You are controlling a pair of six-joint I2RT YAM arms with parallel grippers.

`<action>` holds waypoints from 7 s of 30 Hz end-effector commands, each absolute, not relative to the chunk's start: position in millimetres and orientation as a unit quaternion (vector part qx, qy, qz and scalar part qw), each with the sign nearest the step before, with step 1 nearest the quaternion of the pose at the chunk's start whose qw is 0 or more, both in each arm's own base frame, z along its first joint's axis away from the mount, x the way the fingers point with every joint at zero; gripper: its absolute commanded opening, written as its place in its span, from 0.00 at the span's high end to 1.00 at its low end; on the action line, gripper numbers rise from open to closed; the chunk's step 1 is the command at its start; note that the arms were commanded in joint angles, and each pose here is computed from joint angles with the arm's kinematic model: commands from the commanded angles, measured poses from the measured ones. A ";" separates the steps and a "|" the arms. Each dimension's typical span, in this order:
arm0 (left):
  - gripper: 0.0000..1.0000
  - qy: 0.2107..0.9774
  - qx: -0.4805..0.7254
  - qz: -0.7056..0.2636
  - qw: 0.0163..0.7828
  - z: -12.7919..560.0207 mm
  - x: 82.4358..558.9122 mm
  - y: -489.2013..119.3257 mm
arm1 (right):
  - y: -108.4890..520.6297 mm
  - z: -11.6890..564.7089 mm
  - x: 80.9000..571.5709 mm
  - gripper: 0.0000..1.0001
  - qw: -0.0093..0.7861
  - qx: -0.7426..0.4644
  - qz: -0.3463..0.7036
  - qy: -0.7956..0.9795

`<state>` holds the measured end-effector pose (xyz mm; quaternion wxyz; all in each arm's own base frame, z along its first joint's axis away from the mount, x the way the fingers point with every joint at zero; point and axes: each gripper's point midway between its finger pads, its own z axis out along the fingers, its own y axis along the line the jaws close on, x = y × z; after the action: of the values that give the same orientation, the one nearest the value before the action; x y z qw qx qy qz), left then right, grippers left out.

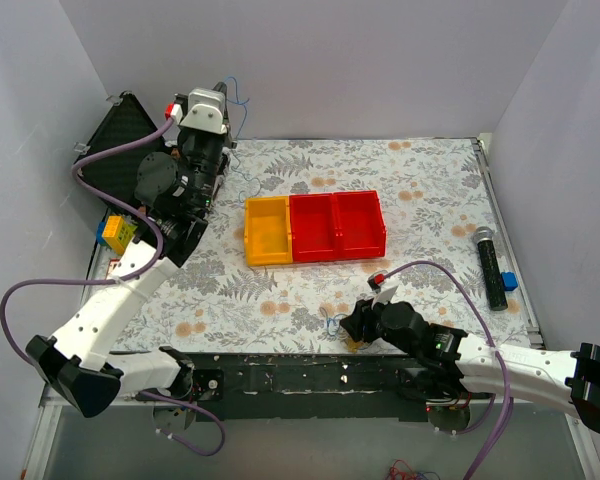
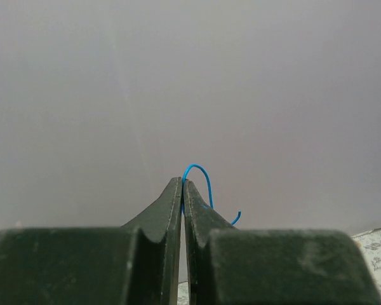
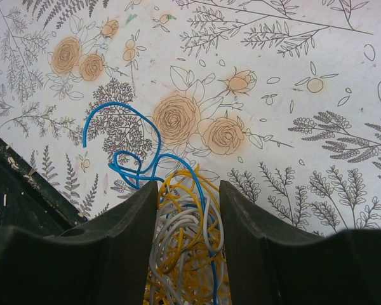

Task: Untangle the cables

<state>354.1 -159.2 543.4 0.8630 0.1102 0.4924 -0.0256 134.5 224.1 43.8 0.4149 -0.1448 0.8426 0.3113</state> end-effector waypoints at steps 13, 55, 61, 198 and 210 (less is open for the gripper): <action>1.00 0.401 0.087 -0.006 0.912 620.8 333.6 -144.0 | 227.1 46.0 133.6 0.50 0.414 -0.142 0.319 0.840; 1.00 0.457 0.157 0.005 0.876 542.6 348.0 -163.1 | 225.5 43.5 131.8 0.50 0.409 -0.140 0.319 0.843; 1.00 0.488 0.169 0.003 0.856 512.0 353.4 -166.2 | 224.1 42.4 132.3 0.50 0.410 -0.138 0.317 0.844; 1.00 0.647 0.670 -0.272 0.242 79.8 150.7 -367.0 | 220.9 51.9 131.6 0.52 0.422 -0.108 0.345 0.831; 1.00 0.642 0.643 -0.246 0.339 187.5 166.3 -356.1 | 209.7 35.1 127.0 0.52 0.407 -0.113 0.321 0.847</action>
<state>164.3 -361.6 117.8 0.2717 0.6550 0.6623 -0.2419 127.1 214.4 41.5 0.4082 -0.1173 0.8427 0.3310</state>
